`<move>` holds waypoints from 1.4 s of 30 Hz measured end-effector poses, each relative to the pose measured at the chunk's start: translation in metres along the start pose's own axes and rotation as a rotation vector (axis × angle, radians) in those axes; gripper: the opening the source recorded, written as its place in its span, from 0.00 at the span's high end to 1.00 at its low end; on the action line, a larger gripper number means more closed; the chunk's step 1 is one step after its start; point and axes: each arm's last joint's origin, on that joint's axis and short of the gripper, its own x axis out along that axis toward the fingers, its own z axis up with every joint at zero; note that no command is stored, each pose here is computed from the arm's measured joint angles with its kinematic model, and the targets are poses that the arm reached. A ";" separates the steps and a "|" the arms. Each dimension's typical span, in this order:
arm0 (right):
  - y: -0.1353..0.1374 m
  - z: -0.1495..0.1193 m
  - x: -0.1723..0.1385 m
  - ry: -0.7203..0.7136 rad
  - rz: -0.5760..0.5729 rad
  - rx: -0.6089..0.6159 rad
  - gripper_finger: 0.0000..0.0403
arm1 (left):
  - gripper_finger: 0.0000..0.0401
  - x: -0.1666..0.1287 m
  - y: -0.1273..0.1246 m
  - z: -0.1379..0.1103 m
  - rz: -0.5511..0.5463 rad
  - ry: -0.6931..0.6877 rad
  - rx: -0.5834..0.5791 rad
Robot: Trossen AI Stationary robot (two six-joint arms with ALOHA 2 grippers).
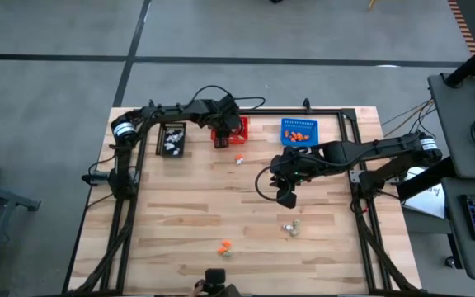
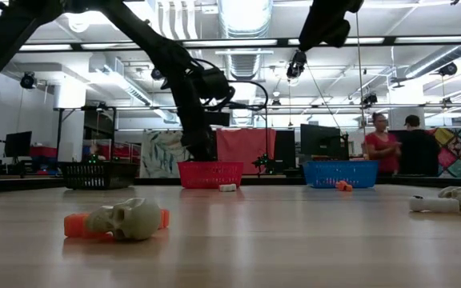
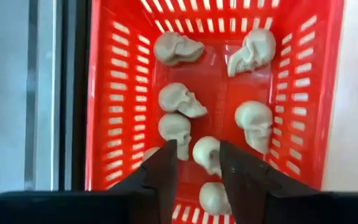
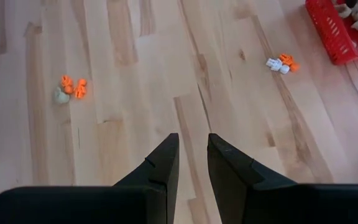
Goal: Sort Halloween decoration
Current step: Put the orange skeleton toy into the blue bin
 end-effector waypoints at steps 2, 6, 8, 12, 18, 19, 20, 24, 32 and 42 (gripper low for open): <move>0.000 -0.001 0.001 0.002 -0.001 0.011 0.82 | 0.72 -0.003 0.000 0.000 -0.003 0.006 -0.004; -0.001 -0.002 0.003 -0.001 -0.021 0.061 0.82 | 0.69 -0.023 0.001 0.003 0.012 -0.042 -0.060; -0.002 -0.002 0.006 -0.002 -0.043 0.098 0.82 | 0.68 -0.036 0.000 0.006 0.005 -0.081 -0.095; -0.003 -0.006 0.017 0.018 -0.062 0.162 0.82 | 0.70 -0.069 -0.004 0.008 -0.040 -0.185 -0.164; -0.003 -0.017 0.042 0.113 -0.086 0.272 0.82 | 0.72 -0.112 -0.028 0.008 -0.053 -0.344 -0.261; -0.002 -0.019 0.046 0.137 -0.081 0.282 0.82 | 0.72 -0.118 -0.035 0.006 -0.057 -0.372 -0.260; -0.001 -0.020 0.051 0.156 -0.072 0.293 0.82 | 0.72 -0.124 -0.042 0.004 -0.060 -0.410 -0.261; 0.006 -0.027 0.069 0.256 -0.042 0.337 0.82 | 0.72 -0.142 -0.074 -0.009 -0.083 -0.559 -0.262; 0.023 -0.046 0.096 0.459 -0.006 0.412 0.82 | 0.72 -0.171 -0.124 -0.050 -0.074 -0.755 -0.282; 0.046 -0.074 0.098 0.652 -0.090 0.443 0.82 | 0.72 -0.194 -0.148 -0.092 -0.116 -0.991 -0.330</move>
